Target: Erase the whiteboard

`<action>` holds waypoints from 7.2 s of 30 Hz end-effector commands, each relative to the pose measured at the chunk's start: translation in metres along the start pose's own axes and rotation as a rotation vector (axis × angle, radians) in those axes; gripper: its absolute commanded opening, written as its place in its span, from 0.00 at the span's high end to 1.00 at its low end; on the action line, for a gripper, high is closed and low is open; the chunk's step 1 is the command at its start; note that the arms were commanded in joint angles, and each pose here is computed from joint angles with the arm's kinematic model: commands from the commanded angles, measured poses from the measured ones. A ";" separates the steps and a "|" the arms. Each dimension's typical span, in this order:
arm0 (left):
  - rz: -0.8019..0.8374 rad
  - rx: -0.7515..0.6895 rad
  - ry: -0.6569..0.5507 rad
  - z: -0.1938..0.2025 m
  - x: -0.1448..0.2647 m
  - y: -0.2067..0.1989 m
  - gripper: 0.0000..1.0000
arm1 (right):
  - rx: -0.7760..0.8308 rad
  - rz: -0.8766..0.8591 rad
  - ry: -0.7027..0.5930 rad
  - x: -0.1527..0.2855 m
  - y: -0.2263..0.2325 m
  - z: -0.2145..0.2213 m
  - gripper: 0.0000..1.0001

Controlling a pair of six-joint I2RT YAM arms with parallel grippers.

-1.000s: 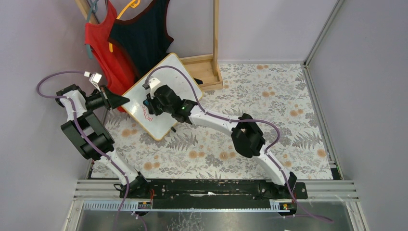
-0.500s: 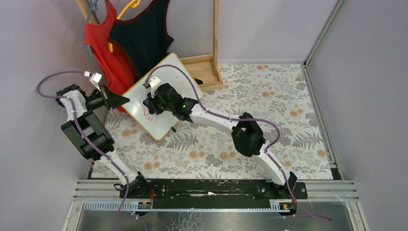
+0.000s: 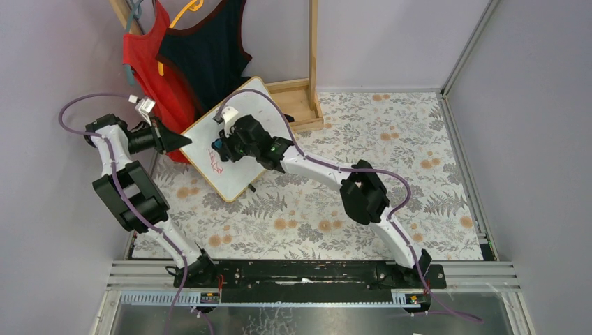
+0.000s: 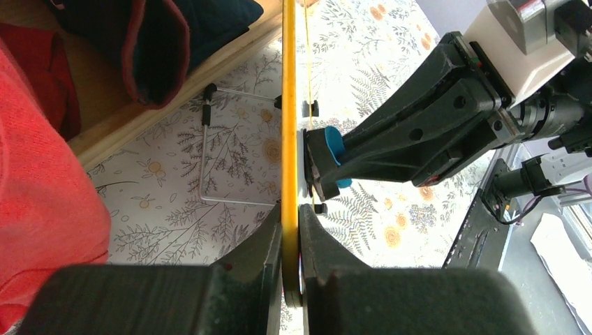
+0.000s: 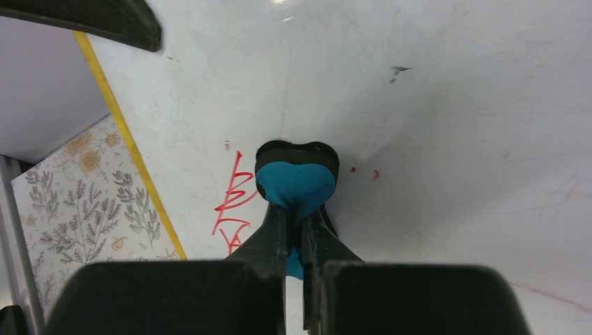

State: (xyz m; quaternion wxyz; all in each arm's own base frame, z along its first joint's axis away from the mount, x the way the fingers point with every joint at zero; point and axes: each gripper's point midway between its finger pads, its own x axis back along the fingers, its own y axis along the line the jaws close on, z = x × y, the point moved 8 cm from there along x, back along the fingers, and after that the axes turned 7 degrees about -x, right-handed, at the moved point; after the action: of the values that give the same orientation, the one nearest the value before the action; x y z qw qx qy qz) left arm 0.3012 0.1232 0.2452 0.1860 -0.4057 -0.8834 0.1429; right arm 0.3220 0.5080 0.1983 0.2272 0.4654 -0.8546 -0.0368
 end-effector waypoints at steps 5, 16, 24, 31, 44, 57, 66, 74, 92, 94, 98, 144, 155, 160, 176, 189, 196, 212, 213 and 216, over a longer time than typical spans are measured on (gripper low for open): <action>-0.036 -0.046 0.072 -0.008 0.004 -0.014 1.00 | 0.001 0.346 -0.123 0.021 -0.122 -0.034 1.00; -0.029 -0.032 0.070 -0.004 0.002 -0.010 1.00 | -0.002 0.273 -0.103 0.014 -0.103 -0.027 1.00; -0.030 -0.033 0.072 -0.004 0.002 -0.011 1.00 | 0.073 0.145 -0.077 0.000 -0.024 -0.006 1.00; -0.025 -0.032 0.072 -0.003 0.000 -0.011 1.00 | 0.084 0.039 -0.052 -0.008 0.030 0.013 1.00; -0.023 -0.032 0.072 0.000 -0.001 -0.013 1.00 | 0.075 -0.045 -0.036 -0.009 0.074 0.028 1.00; -0.026 -0.034 0.079 0.002 -0.001 -0.013 1.00 | 0.034 0.142 -0.046 -0.010 -0.008 0.018 1.00; -0.024 -0.032 0.075 0.001 -0.001 -0.013 1.00 | 0.015 0.244 -0.091 0.013 -0.064 -0.010 1.00; -0.023 -0.029 0.075 0.002 -0.002 -0.013 1.00 | -0.011 0.209 -0.111 0.018 -0.061 -0.020 1.00; -0.019 -0.029 0.073 0.003 -0.002 -0.013 1.00 | 0.057 -0.028 -0.081 -0.007 0.077 0.005 1.00; -0.020 -0.029 0.074 0.004 -0.002 -0.012 1.00 | 0.058 -0.035 -0.077 -0.008 0.081 0.008 1.00; -0.017 -0.026 0.074 0.005 -0.003 -0.013 1.00 | 0.067 -0.033 -0.069 -0.009 0.082 0.011 1.00; -0.023 -0.020 0.080 0.006 -0.003 -0.010 1.00 | 0.033 0.149 -0.063 0.006 -0.022 0.011 1.00; -0.021 -0.019 0.074 0.005 -0.003 -0.010 1.00 | 0.039 0.040 -0.032 0.003 0.037 0.037 1.00; -0.022 -0.020 0.077 0.006 -0.003 -0.010 1.00 | 0.027 0.030 -0.023 0.003 0.042 0.045 1.00; -0.022 -0.014 0.078 0.007 -0.003 -0.010 1.00 | -0.015 0.312 -0.049 0.027 -0.094 0.018 1.00; -0.023 -0.013 0.082 0.007 -0.003 -0.009 1.00 | -0.012 0.249 -0.054 0.021 -0.076 0.012 1.00; -0.021 -0.013 0.081 0.007 -0.003 -0.009 1.00 | 0.021 0.135 -0.043 0.012 -0.003 0.028 1.00; -0.019 -0.013 0.081 0.009 -0.004 -0.010 1.00 | 0.037 0.001 -0.019 0.005 0.067 0.049 1.00; -0.021 -0.012 0.082 0.009 -0.004 -0.010 1.00 | 0.051 0.013 -0.019 0.004 0.065 0.050 1.00; -0.021 -0.013 0.085 0.009 -0.004 -0.010 1.00 | 0.069 0.047 -0.018 -0.001 0.054 0.048 1.00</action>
State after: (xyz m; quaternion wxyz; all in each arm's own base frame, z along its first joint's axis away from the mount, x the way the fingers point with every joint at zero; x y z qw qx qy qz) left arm 0.2958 0.1182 0.2463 0.2063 -0.3968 -0.8818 0.1495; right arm 0.2447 0.5253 0.1598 0.2272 0.4558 -0.8606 -0.0024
